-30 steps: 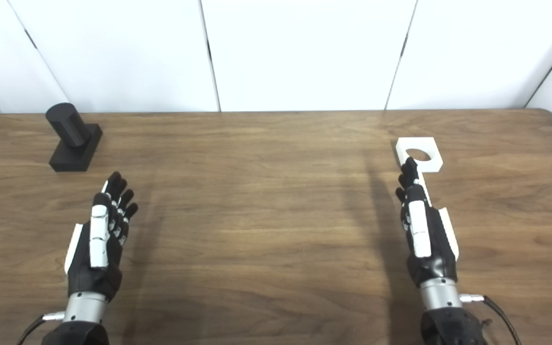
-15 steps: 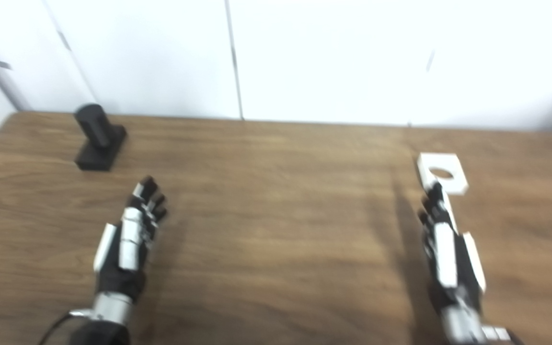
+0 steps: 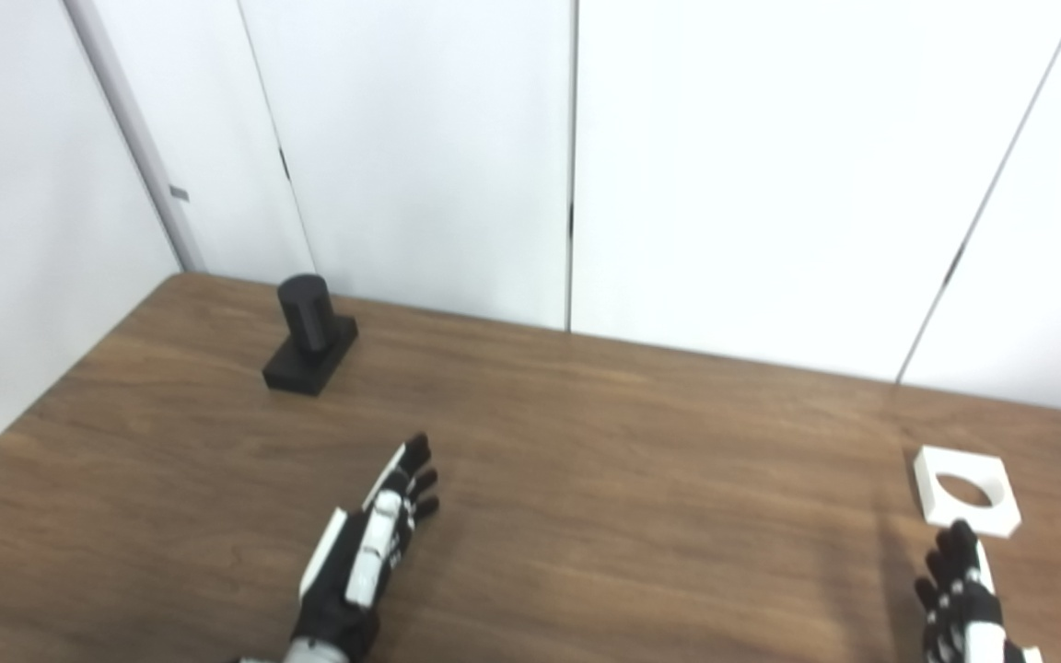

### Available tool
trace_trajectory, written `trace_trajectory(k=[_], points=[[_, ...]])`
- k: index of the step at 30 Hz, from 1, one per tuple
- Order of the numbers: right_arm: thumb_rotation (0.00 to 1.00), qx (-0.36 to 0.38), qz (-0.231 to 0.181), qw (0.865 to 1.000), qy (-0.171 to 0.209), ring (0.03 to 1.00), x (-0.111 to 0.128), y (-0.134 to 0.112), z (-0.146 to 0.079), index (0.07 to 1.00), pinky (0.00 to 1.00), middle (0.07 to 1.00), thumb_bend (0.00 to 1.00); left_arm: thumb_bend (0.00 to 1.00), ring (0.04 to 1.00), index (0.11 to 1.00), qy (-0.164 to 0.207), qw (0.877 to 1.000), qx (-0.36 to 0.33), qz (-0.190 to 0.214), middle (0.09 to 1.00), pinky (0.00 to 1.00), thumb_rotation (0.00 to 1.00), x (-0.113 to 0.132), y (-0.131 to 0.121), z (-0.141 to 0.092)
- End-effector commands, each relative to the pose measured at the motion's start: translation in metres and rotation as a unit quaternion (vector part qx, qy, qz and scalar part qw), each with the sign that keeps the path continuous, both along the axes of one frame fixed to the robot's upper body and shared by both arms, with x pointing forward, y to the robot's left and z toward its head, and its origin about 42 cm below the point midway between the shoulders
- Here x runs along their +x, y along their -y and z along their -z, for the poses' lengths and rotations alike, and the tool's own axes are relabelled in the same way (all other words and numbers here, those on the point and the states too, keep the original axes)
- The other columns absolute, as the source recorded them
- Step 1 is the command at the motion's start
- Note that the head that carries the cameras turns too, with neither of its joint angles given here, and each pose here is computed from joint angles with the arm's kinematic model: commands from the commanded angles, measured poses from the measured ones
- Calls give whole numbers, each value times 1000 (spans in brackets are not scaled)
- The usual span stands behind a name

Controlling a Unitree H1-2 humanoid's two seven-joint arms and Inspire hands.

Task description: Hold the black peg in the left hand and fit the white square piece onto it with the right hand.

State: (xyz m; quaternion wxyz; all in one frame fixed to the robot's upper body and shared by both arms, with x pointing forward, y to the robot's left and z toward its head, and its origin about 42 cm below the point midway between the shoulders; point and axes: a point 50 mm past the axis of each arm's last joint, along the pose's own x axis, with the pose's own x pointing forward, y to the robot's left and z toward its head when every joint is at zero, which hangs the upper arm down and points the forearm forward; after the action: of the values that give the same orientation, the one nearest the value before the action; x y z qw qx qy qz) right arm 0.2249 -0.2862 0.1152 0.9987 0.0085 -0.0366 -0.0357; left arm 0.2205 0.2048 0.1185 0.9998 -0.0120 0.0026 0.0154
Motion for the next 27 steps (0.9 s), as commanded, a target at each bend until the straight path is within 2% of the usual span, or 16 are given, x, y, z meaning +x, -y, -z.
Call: trace_trajectory(k=[1, 11, 16, 18, 20, 22, 23, 26, 27], points=[[1000, -20, 0, 1000, -22, 1000, -37, 13, 13, 1000, 1000, 1000, 612, 460, 994, 996, -24, 999, -18, -20, 1000, 953, 1000, -32, 9, 15], [1000, -23, 5, 999, -25, 1000, -36, 11, 12, 1000, 1000, 1000, 670, 489, 1000, 1000, -26, 1000, 1, -15, 1000, 995, 1000, -31, 8, 13], [1000, -19, 4, 999, -27, 1000, -37, 11, 12, 1000, 1000, 1000, 681, 482, 1000, 1000, -27, 999, 26, -13, 1000, 1000, 910, -31, 3, 4], [1000, -13, 5, 999, -29, 1000, -38, 12, 12, 1000, 1000, 1000, 683, 445, 1000, 1000, -22, 999, 38, -15, 1000, 1000, 877, -30, -1, -6], [1000, -7, 7, 999, -31, 1000, -38, 12, 13, 1000, 1000, 1000, 678, 425, 1000, 1000, -18, 998, 67, -16, 1000, 999, 802, -28, -9, -19], [1000, -1, 7, 1000, -30, 1000, -37, 11, 13, 1000, 1000, 1000, 681, 451, 994, 1000, -10, 992, 122, -20, 1000, 986, 697, -27, -17, -33], [1000, -2, 7, 1000, -30, 1000, -37, 11, 13, 1000, 1000, 1000, 680, 478, 982, 1000, -3, 987, 160, -27, 998, 970, 681, -26, -22, -41], [1000, -10, 9, 999, -29, 1000, -38, 11, 13, 1000, 1000, 1000, 675, 613, 947, 988, 12, 971, 235, -52, 967, 920, 586, -20, -38, -59], [1000, -9, 9, 999, -30, 1000, -38, 10, 13, 1000, 1000, 1000, 672, 654, 937, 989, 11, 967, 246, -60, 961, 902, 584, -17, -43, -63]])
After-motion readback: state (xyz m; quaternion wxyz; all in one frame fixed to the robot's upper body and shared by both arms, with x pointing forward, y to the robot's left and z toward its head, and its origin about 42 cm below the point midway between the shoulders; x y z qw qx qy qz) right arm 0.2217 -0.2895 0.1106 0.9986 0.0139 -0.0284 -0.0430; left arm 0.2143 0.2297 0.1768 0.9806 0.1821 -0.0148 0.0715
